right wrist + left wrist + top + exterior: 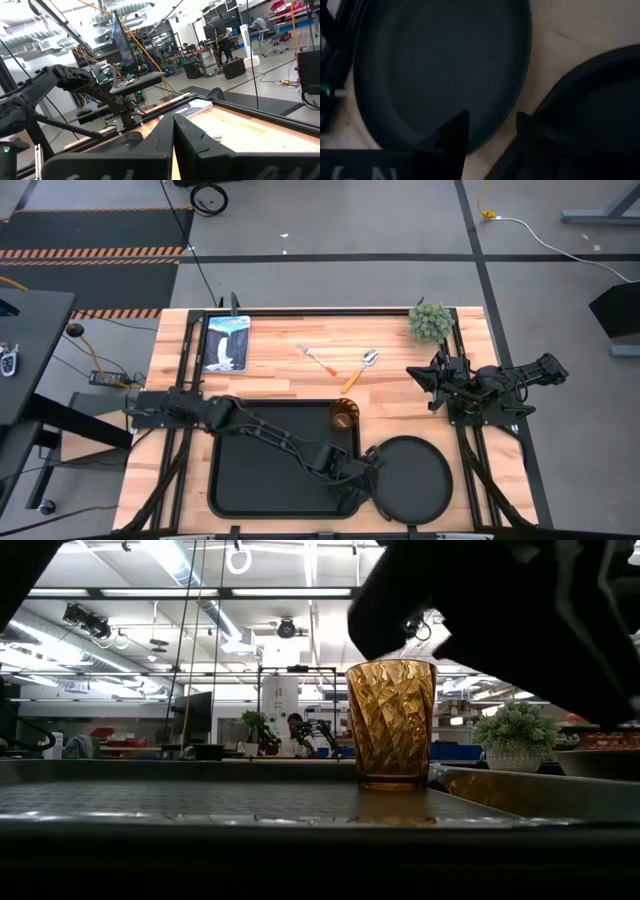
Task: Pick and place plate/cup/fork/spoon on tray
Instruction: Put the black plate on the black tray to the bottom right of the orange cup
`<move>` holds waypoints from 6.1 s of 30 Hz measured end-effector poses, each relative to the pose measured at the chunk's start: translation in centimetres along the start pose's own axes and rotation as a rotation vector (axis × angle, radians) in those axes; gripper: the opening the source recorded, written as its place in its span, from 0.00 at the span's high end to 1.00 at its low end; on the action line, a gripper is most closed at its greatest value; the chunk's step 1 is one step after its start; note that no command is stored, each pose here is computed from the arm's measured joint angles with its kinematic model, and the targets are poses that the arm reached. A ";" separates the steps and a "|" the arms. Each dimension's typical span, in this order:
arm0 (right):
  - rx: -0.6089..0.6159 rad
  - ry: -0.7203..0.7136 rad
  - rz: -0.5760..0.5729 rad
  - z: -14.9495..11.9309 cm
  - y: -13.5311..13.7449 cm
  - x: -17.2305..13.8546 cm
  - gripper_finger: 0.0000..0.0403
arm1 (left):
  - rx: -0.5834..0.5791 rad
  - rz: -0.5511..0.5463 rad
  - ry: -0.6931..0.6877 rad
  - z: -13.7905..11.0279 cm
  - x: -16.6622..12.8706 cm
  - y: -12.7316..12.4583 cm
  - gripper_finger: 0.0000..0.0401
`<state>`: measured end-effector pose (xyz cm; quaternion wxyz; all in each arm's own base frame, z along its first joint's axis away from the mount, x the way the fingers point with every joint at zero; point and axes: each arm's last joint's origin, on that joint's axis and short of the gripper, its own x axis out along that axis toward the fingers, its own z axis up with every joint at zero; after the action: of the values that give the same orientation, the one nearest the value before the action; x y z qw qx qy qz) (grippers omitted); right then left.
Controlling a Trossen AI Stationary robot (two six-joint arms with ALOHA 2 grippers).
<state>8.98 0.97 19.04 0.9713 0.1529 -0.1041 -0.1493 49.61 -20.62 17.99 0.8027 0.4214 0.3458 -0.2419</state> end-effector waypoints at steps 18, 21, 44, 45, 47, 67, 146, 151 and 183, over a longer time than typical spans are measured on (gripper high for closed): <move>0.002 -0.003 0.001 0.0 0.0 0.0 0.96 | 0.033 -0.014 -0.005 -1.0 2.3 -0.3 0.57; 0.004 -0.005 0.001 0.1 0.0 0.0 0.96 | 0.033 -0.012 -0.012 -1.2 2.7 -0.2 0.57; 0.004 -0.006 0.001 0.1 0.0 0.0 0.96 | 0.102 -0.050 0.001 -1.2 2.9 -1.0 0.97; 0.004 -0.006 0.001 0.1 0.0 0.0 0.96 | 0.090 -0.050 -0.003 -1.2 2.9 -1.0 0.97; 0.004 -0.006 0.001 0.1 0.0 0.0 0.96 | 0.076 -0.049 -0.014 -1.1 2.8 -0.9 0.97; 0.017 -0.023 0.006 0.3 0.1 0.0 0.96 | -0.199 0.076 -0.192 3.9 -9.6 2.2 0.97; 0.030 -0.042 0.010 0.5 0.1 0.0 0.96 | -1.095 0.057 0.530 -0.2 -11.8 -11.6 0.66; 0.030 -0.041 0.010 0.5 0.1 0.0 0.96 | -1.104 0.060 0.464 -1.3 -9.7 -9.8 0.71; 0.030 -0.041 0.009 0.5 0.1 0.0 0.96 | -1.018 0.049 0.026 -3.9 -2.4 -3.3 0.84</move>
<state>8.89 0.94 19.50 0.9673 0.1638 -0.1270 -0.1463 44.44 -18.82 16.48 0.9073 -0.0123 0.4199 -0.0188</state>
